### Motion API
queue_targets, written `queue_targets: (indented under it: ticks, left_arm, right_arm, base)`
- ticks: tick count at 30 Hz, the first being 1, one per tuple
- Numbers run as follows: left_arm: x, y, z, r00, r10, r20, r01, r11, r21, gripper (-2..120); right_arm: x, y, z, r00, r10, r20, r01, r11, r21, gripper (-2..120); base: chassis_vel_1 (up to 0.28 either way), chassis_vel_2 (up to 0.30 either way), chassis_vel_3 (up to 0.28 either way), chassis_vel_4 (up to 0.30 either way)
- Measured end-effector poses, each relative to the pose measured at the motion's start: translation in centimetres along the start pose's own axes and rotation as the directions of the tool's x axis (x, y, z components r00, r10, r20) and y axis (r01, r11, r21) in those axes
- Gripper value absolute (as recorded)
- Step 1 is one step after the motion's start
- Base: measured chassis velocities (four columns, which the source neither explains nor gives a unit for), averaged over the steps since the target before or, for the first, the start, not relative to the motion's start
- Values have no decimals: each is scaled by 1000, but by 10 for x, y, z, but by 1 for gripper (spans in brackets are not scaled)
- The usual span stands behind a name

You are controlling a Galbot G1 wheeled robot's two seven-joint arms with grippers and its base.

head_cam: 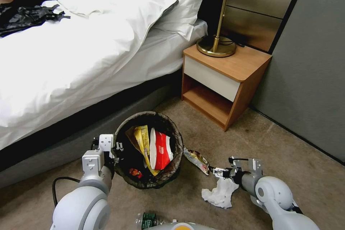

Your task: Pick up the trash bin, then pick up the garbage from the floor and place it into the trash bin.

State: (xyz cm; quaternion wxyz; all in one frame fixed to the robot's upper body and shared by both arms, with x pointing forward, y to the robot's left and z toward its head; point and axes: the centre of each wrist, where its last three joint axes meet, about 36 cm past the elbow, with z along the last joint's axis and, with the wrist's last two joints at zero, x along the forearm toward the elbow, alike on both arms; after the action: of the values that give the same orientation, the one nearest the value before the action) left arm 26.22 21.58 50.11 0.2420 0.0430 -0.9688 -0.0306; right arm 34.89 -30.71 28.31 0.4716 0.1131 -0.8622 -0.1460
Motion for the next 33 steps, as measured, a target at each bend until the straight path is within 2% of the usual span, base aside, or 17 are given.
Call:
queue_targets:
  ticks: [2,10,30,33]
  left_arm:
    - [0,0,0,1000,0,-2,0,1000,0,0]
    - [-1,-1,0,1000,5,1,-5,1000,0,0]
    - [-3,-1,1,1000,1,-4,-1,1000,-4,0]
    - [-3,0,1,1000,0,-3,0,1000,-4,0]
  right_arm:
    - [-6,-10,7,1000,21,-8,-21,1000,-9,100]
    - [-21,-23,24,998,51,-32,-52,998,-45,100]
    - [-38,-32,48,995,78,-54,-81,995,-59,100]
    - [-39,-31,49,995,82,-54,-85,995,-54,96]
  base:
    - [0,0,0,0]
    - [0,0,0,0]
    - [0,0,0,0]
    - [0,0,0,0]
